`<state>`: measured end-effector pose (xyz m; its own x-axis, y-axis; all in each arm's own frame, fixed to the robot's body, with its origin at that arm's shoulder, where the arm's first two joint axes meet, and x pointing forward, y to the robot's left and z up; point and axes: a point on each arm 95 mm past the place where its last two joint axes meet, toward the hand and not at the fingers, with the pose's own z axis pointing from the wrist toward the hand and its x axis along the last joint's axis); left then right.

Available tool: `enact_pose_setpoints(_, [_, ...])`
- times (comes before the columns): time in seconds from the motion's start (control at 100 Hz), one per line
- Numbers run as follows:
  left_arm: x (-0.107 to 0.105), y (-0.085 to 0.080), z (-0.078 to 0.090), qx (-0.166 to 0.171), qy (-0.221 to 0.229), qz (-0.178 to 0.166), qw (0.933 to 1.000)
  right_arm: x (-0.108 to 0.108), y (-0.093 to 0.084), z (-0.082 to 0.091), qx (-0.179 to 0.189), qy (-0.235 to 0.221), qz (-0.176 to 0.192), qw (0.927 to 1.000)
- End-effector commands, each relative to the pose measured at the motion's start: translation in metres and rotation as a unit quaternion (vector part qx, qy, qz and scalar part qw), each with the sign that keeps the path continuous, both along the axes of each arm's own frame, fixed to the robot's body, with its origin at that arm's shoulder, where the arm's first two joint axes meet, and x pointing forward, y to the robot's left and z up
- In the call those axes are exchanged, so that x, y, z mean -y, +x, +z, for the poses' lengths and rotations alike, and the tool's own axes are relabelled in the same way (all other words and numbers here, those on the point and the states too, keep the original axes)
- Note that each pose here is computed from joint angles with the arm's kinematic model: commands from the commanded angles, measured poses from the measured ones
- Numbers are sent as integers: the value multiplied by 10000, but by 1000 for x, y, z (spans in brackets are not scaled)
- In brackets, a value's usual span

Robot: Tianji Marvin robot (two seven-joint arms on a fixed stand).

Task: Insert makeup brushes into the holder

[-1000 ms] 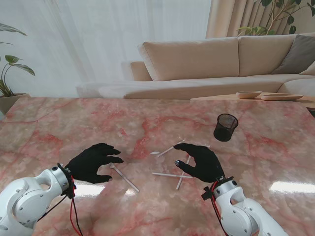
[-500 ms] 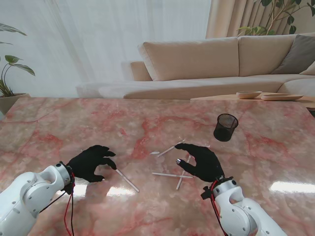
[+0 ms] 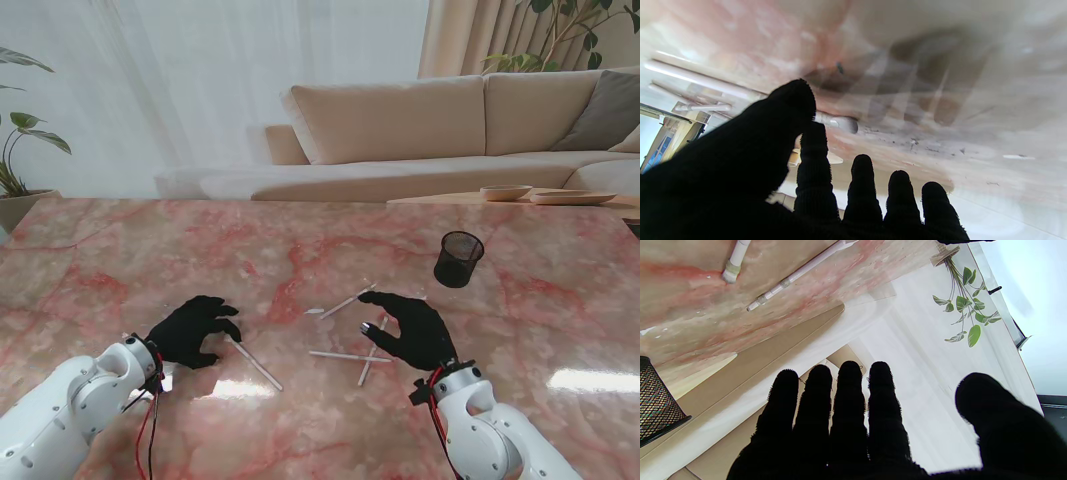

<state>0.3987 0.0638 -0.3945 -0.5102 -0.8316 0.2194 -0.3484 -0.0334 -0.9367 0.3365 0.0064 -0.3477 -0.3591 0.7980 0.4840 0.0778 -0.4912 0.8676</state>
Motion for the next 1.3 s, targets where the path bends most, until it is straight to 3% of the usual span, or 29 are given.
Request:
enact_pose_setpoints(0.0, [4, 2, -7, -79, -63, 58, 9999, 1, -4, -7, -164, -30, -21, 9999])
enact_pose_setpoints(0.34, [3, 13, -25, -215, 3, 309, 9993, -1, -4, -8, -309, -61, 7, 9995])
enact_pose_setpoints(0.67, [-5, 12, -36, -181, 78, 387, 9991, 0, -4, -8, -407, 65, -17, 9992])
enact_pose_setpoints(1.09, [1, 1, -17, 35, 69, 125, 9999, -1, -5, -8, -404, 59, -54, 9992])
enact_pose_setpoints(1.29, [6, -5, -24, 49, 3, 165, 9999, -2, -4, -8, -423, 79, -39, 9991])
